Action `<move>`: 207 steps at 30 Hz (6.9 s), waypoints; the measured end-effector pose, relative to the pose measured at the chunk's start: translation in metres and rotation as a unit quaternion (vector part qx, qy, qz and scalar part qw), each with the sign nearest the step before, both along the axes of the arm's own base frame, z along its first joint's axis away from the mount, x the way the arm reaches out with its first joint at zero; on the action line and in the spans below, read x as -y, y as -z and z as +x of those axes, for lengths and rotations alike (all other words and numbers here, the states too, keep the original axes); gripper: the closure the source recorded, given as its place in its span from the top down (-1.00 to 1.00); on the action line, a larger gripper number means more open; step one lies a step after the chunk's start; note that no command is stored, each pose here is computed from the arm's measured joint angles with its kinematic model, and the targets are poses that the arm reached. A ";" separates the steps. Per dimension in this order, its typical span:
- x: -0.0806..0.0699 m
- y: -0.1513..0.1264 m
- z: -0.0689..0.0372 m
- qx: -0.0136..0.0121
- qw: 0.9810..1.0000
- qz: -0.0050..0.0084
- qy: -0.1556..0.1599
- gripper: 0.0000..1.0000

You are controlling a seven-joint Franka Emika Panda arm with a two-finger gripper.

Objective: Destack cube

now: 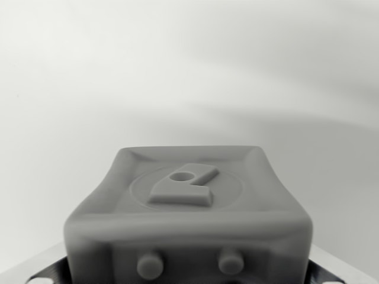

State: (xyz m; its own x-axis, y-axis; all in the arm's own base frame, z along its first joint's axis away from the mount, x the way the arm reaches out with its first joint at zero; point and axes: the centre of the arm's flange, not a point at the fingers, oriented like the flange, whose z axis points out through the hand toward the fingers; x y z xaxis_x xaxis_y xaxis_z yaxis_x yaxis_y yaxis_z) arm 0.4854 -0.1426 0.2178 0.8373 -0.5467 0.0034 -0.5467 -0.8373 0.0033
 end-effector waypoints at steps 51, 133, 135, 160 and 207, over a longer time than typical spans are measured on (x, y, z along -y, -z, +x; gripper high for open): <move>-0.011 0.078 0.048 -0.004 0.991 0.001 -0.137 -1.00; -0.010 0.047 0.050 -0.001 0.991 0.002 -0.137 1.00; -0.010 0.041 0.049 -0.001 0.991 0.002 -0.137 1.00; -0.011 -0.062 0.048 0.000 0.990 0.003 -0.138 1.00; -0.011 -0.195 0.050 0.001 0.990 0.004 -0.138 1.00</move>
State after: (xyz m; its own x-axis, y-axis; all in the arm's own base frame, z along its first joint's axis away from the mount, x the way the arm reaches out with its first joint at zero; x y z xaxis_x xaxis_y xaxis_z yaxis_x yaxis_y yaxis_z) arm 0.5349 -0.1320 0.4132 0.9548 -0.2972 0.0026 -0.2971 -0.9548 -0.0049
